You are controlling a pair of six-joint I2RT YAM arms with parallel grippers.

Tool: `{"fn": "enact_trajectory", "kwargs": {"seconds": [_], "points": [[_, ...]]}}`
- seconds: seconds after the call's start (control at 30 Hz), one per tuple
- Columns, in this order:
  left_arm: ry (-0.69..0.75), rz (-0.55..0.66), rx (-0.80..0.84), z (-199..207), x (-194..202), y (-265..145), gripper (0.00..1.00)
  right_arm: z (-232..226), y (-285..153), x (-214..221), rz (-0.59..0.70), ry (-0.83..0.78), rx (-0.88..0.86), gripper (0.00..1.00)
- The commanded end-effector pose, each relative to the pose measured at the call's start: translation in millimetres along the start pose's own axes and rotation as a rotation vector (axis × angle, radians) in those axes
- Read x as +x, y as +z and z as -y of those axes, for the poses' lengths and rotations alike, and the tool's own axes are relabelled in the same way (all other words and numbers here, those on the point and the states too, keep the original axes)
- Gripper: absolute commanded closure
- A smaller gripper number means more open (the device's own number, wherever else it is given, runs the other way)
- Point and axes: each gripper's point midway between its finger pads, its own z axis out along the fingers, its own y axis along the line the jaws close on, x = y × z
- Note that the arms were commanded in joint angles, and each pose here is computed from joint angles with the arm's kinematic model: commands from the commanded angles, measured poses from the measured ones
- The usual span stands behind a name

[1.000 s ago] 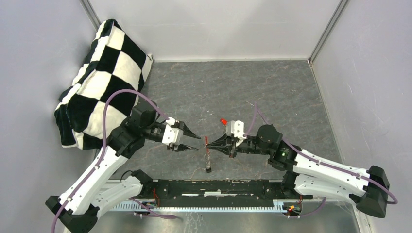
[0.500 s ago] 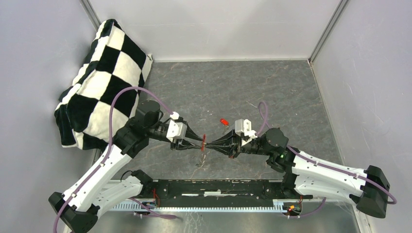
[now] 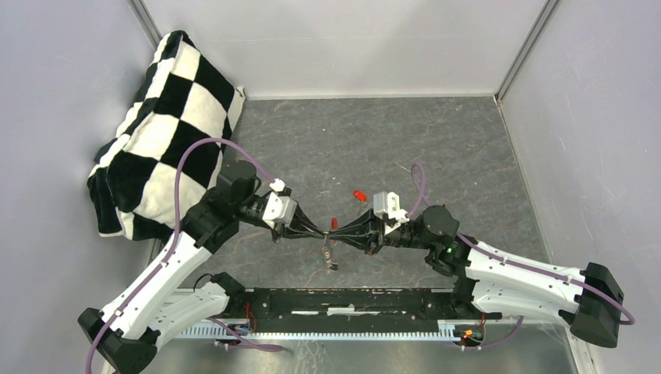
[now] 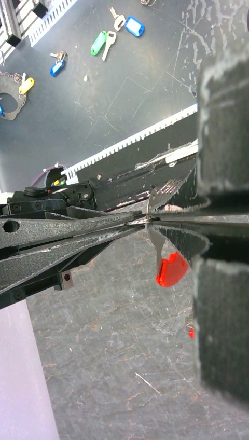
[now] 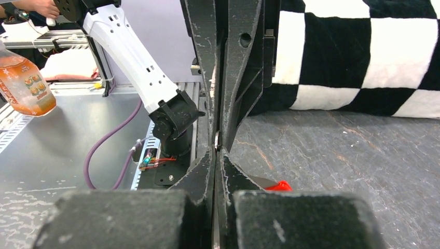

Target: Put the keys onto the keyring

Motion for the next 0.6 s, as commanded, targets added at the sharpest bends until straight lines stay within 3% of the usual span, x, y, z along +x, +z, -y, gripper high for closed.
{"fn": "enact_trajectory", "kwargs": {"seconds": [0.0,0.13,0.2,0.3,0.4,0.57], "points": [[0.001,0.003,0.015,1.3,-0.4,1.0,0.96,1.0,2.4,-22.9,0.075,-0.024,0.004,0.99],[0.009,-0.019,-0.021,-6.3,2.6,0.3,0.98,2.2,2.4,-19.3,0.046,-0.023,0.01,0.96],[0.012,-0.037,-0.047,-10.6,5.4,-0.9,0.98,6.6,1.0,-14.7,-0.007,-0.035,0.031,0.74],[0.022,-0.078,-0.077,-15.6,13.3,-3.5,0.98,14.9,-2.2,-14.3,-0.114,-0.111,0.055,0.54],[0.033,-0.119,-0.094,-21.1,19.5,-5.4,0.98,19.8,-4.9,-12.7,-0.229,-0.18,0.047,0.51],[0.038,-0.173,-0.12,-31.9,22.0,-8.3,0.98,22.9,-2.1,-0.7,-0.351,-0.185,0.019,0.52]]}}
